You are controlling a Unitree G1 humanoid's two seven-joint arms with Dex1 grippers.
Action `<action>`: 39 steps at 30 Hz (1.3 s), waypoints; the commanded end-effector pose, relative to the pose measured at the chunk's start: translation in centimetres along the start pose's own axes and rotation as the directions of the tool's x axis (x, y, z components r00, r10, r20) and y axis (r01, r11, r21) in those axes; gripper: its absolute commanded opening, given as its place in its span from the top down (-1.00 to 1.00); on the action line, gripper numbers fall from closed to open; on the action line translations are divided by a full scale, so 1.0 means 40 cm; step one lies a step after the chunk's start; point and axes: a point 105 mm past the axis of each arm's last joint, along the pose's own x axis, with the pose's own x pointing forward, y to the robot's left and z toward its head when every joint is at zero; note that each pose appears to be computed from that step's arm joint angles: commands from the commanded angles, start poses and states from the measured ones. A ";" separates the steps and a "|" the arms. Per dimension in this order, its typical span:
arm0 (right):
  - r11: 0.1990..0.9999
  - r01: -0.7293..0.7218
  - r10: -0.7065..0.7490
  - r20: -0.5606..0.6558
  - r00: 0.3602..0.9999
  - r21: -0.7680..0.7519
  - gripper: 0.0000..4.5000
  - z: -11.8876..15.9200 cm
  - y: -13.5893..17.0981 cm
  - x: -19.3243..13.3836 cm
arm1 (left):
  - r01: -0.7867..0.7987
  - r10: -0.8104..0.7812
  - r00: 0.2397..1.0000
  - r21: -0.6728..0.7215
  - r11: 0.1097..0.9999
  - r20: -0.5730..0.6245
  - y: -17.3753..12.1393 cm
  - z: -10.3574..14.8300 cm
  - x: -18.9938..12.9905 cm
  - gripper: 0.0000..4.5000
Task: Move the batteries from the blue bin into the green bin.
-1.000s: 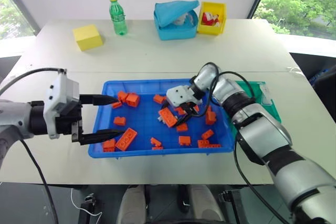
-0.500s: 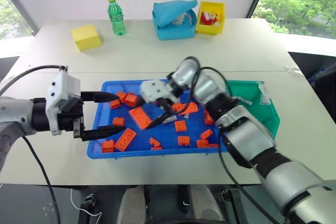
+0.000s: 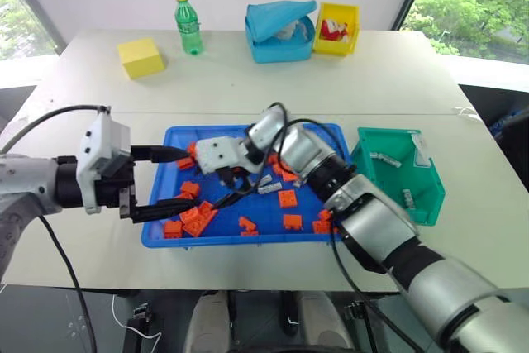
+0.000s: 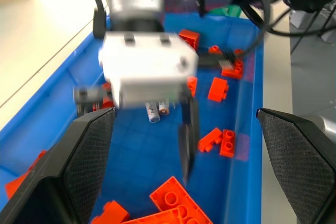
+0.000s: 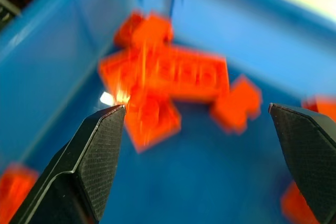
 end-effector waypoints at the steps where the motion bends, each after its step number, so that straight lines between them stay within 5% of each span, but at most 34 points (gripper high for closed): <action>1: 0.998 0.022 -0.023 -0.016 1.000 -0.055 -0.88 0.005 -0.023 -0.064 | -0.004 0.003 1.000 0.044 0.999 0.012 0.005 0.018 -0.001 -1.00; 4: 0.998 0.031 -0.034 -0.069 0.997 -0.045 -0.39 -0.040 -0.022 -0.090 | -0.004 0.003 1.000 0.048 0.999 0.014 0.008 0.020 0.000 -1.00; 7: 0.998 0.049 -0.052 -0.085 0.995 -0.045 0.33 -0.059 -0.026 -0.094 | -0.003 0.003 1.000 0.053 0.999 0.013 0.011 0.021 -0.002 -1.00; 23: 0.999 0.027 -0.032 -0.146 0.989 -0.039 0.33 -0.133 0.007 -0.128 | 0.005 -0.006 1.000 0.072 0.997 0.007 0.026 0.025 0.001 -1.00; 39: 0.999 0.023 -0.030 -0.186 0.982 -0.039 0.33 -0.193 0.036 -0.066 | 0.014 -0.015 1.000 0.074 0.997 0.006 0.033 0.029 0.002 -1.00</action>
